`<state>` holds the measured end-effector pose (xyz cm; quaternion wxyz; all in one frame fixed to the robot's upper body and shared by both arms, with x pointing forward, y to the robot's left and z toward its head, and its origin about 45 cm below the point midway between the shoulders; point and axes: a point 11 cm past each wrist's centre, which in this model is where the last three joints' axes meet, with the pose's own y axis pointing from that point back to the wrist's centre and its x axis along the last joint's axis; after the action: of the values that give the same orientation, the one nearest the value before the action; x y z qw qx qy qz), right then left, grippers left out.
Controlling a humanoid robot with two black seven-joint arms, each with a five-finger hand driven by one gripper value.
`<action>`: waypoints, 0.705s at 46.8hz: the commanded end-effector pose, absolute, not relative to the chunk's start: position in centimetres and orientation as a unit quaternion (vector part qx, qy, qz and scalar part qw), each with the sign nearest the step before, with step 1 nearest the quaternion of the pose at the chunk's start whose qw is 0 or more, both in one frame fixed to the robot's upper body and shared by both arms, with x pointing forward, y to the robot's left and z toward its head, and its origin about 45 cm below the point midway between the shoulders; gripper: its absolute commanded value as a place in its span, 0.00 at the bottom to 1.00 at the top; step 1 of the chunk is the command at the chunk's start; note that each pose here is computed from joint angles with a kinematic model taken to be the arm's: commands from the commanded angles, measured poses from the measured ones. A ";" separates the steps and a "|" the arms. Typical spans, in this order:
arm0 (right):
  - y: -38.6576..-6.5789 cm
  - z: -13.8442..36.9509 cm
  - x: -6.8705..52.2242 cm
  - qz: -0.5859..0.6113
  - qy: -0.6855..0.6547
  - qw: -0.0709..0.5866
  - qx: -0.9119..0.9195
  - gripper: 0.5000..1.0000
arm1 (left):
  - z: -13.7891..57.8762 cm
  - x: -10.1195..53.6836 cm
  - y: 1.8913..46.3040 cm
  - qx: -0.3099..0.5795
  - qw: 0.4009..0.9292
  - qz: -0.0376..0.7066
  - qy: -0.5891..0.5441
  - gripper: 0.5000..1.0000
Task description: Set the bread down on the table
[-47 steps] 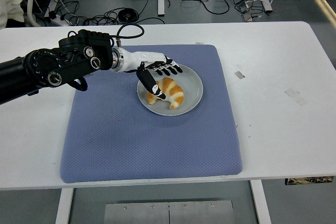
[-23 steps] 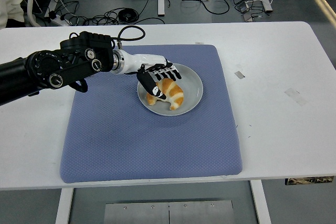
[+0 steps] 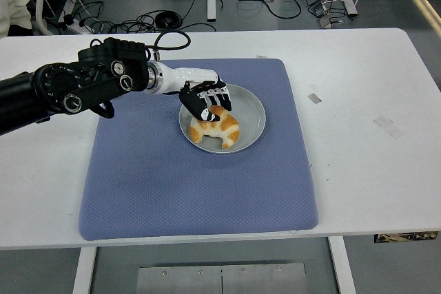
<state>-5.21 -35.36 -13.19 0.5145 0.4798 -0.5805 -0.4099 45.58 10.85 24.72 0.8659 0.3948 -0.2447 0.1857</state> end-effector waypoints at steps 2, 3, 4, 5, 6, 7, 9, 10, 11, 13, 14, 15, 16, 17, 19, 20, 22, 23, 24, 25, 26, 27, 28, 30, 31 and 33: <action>-35.4 -13.2 -5.2 -0.410 -0.581 0.515 0.480 1.00 | 24.6 45.4 10.8 0.397 0.866 0.180 -0.246 0.11; -35.4 -13.2 -5.2 -0.410 -0.581 0.515 0.480 1.00 | 24.6 45.3 10.8 0.397 0.866 0.180 -0.246 0.11; -35.4 -13.2 -5.2 -0.410 -0.581 0.515 0.480 1.00 | 24.6 45.3 10.7 0.397 0.866 0.179 -0.246 0.11; -35.4 -13.2 -5.2 -0.410 -0.581 0.515 0.480 1.00 | 24.5 45.2 10.7 0.397 0.866 0.177 -0.246 0.11; -35.4 -13.2 -5.2 -0.410 -0.581 0.515 0.480 1.00 | 24.5 45.3 10.8 0.397 0.866 0.178 -0.246 0.10; -35.4 -13.2 -5.2 -0.410 -0.581 0.515 0.480 1.00 | 24.6 45.2 10.7 0.397 0.866 0.177 -0.246 0.09; -35.4 -13.2 -5.2 -0.410 -0.581 0.515 0.480 1.00 | 24.6 45.3 10.8 0.397 0.866 0.178 -0.246 0.07; -35.4 -13.2 -5.2 -0.410 -0.580 0.515 0.479 1.00 | 24.6 45.3 10.8 0.397 0.866 0.178 -0.247 0.06; -35.4 -13.2 -5.2 -0.410 -0.580 0.515 0.480 1.00 | 24.6 45.3 10.8 0.397 0.865 0.178 -0.248 0.05; -35.4 -13.2 -5.2 -0.410 -0.580 0.515 0.479 1.00 | 24.6 45.2 10.7 0.398 0.865 0.176 -0.248 0.00; -35.4 -13.2 -5.2 -0.410 -0.580 0.515 0.479 1.00 | 24.6 45.2 10.7 0.398 0.865 0.176 -0.248 0.00; -35.4 -13.2 -5.2 -0.410 -0.580 0.515 0.480 1.00 | 24.6 45.3 10.8 0.399 0.865 0.176 -0.249 0.00; -35.4 -13.2 -5.2 -0.410 -0.580 0.515 0.479 1.00 | 24.6 45.3 10.8 0.399 0.865 0.176 -0.249 0.00; -35.4 -13.2 -5.2 -0.410 -0.580 0.515 0.480 1.00 | 24.7 45.3 10.8 0.399 0.865 0.176 -0.250 0.00; -35.4 -13.2 -5.2 -0.410 -0.581 0.515 0.480 1.00 | 24.8 45.3 10.8 0.399 0.865 0.176 -0.250 0.00; -35.4 -13.2 -5.2 -0.410 -0.580 0.515 0.479 1.00 | 24.7 45.3 10.8 0.400 0.864 0.175 -0.251 0.00; -35.4 -13.2 -5.2 -0.410 -0.581 0.515 0.480 1.00 | 24.8 45.3 10.8 0.399 0.864 0.175 -0.252 0.00; -35.4 -13.2 -5.2 -0.410 -0.581 0.515 0.480 1.00 | 24.8 45.3 10.8 0.399 0.864 0.175 -0.253 0.00; -35.4 -13.2 -5.2 -0.410 -0.581 0.515 0.480 1.00 | 24.8 45.4 10.8 0.400 0.863 0.176 -0.253 0.00; -35.4 -13.2 -5.2 -0.410 -0.581 0.515 0.480 1.00 | 24.8 45.4 10.8 0.400 0.863 0.176 -0.253 0.00; -35.4 -13.2 -5.2 -0.410 -0.581 0.515 0.480 1.00 | 24.9 45.4 10.9 0.400 0.863 0.177 -0.253 0.00; -35.4 -13.2 -5.2 -0.410 -0.580 0.515 0.479 1.00 | 24.9 45.5 10.9 0.400 0.863 0.178 -0.253 0.00; -35.4 -13.2 -5.2 -0.410 -0.580 0.515 0.480 1.00 | 24.9 45.5 10.9 0.400 0.862 0.177 -0.254 0.00; -35.4 -13.2 -5.2 -0.410 -0.581 0.515 0.480 1.00 | 25.0 45.6 11.1 0.401 0.861 0.180 -0.254 0.00; -35.4 -13.2 -5.2 -0.410 -0.581 0.515 0.480 1.00 | 25.1 45.7 11.2 0.402 0.860 0.182 -0.256 0.00; -35.4 -13.2 -5.2 -0.410 -0.580 0.515 0.479 1.00 | 25.4 46.0 11.5 0.403 0.858 0.187 -0.257 0.00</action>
<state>-5.23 -35.36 -13.19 0.5147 0.4796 -0.5804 -0.4102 45.67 11.15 25.09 0.8608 0.4017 -0.2551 0.1808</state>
